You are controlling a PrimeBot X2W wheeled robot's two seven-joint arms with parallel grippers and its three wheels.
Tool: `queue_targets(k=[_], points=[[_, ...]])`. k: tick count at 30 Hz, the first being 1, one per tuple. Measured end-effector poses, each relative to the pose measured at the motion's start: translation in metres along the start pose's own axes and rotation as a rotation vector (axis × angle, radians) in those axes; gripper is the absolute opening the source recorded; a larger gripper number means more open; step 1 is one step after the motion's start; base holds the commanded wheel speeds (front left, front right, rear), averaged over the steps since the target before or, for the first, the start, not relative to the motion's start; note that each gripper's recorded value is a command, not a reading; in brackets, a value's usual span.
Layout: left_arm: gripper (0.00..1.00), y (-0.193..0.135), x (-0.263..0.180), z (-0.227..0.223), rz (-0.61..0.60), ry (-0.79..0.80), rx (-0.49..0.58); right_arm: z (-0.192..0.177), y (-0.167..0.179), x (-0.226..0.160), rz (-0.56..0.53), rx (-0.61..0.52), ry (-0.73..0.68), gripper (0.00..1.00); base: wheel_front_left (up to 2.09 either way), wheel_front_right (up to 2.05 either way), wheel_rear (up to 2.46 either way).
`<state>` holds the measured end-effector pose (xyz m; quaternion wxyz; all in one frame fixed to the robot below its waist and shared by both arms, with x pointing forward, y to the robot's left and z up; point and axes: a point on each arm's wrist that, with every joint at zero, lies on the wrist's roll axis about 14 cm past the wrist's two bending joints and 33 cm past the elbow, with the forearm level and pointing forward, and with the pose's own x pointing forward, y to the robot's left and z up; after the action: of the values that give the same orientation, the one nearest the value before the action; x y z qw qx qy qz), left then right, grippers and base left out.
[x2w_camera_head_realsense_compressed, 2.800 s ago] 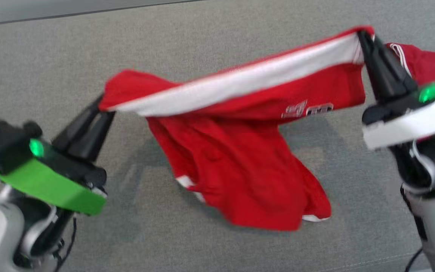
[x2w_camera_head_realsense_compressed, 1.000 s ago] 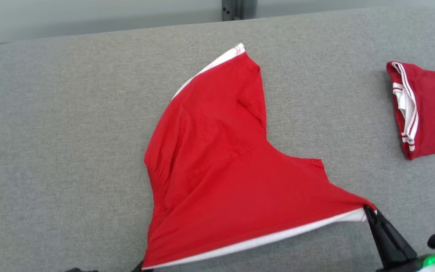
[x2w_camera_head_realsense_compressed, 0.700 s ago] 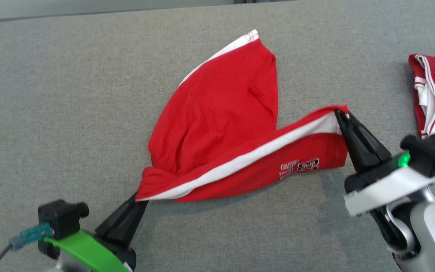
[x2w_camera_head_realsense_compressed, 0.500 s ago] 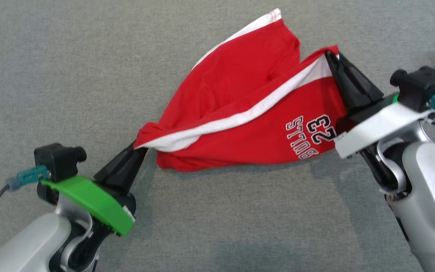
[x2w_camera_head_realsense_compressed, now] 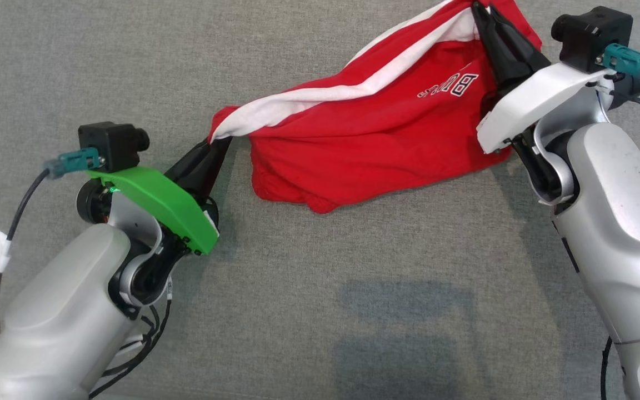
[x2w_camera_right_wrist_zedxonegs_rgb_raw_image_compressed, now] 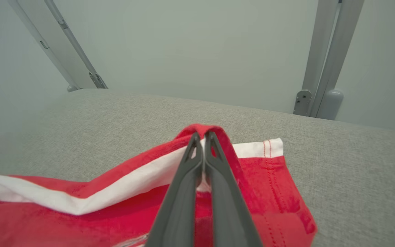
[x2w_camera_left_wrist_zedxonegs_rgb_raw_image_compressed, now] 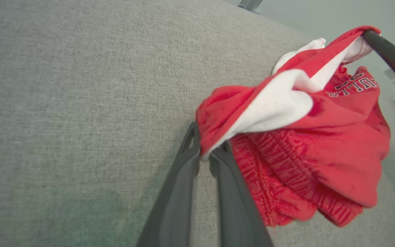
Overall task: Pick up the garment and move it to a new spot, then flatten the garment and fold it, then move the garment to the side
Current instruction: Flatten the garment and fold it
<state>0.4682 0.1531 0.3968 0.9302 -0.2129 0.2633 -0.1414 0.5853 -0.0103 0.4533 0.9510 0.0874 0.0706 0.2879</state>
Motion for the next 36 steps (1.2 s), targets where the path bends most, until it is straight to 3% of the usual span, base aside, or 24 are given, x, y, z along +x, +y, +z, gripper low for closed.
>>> queue_targets(k=[12,19,20,21,22,23,30,33,36], points=[[0.00,0.003,0.030,0.005,-0.013,0.036,0.071,0.000,-0.056,0.010,-0.182,-0.076,0.008,0.00,0.00,0.00,0.00],[0.00,0.006,0.033,-0.005,-0.003,0.073,0.073,-0.014,-0.051,0.012,-0.201,-0.074,0.073,0.00,0.00,0.00,0.00],[0.10,0.006,0.034,-0.006,-0.001,0.076,0.074,-0.016,-0.049,0.013,-0.199,-0.067,0.082,0.00,0.00,0.00,0.00],[0.30,0.007,0.034,-0.006,-0.001,0.078,0.074,-0.018,-0.048,0.014,-0.197,-0.063,0.088,0.69,0.00,0.00,0.00],[0.52,0.008,0.034,-0.006,0.002,0.077,0.073,-0.019,-0.046,0.015,-0.193,-0.061,0.091,1.00,0.00,0.00,0.00],[1.00,0.008,0.035,-0.005,0.002,0.069,0.072,-0.019,-0.044,0.016,-0.187,-0.063,0.093,1.00,0.00,0.00,0.00],[1.00,0.006,0.029,0.016,0.005,-0.030,0.159,-0.016,-0.037,0.009,-0.172,-0.105,0.120,1.00,0.00,0.00,0.00],[1.00,0.009,0.011,0.029,0.047,-0.150,0.242,-0.029,-0.036,-0.008,-0.180,-0.113,0.216,1.00,0.00,0.00,0.00],[1.00,0.004,-0.008,0.032,0.079,-0.217,0.284,-0.022,-0.047,-0.023,-0.206,-0.209,0.299,1.00,0.00,0.00,0.00]])
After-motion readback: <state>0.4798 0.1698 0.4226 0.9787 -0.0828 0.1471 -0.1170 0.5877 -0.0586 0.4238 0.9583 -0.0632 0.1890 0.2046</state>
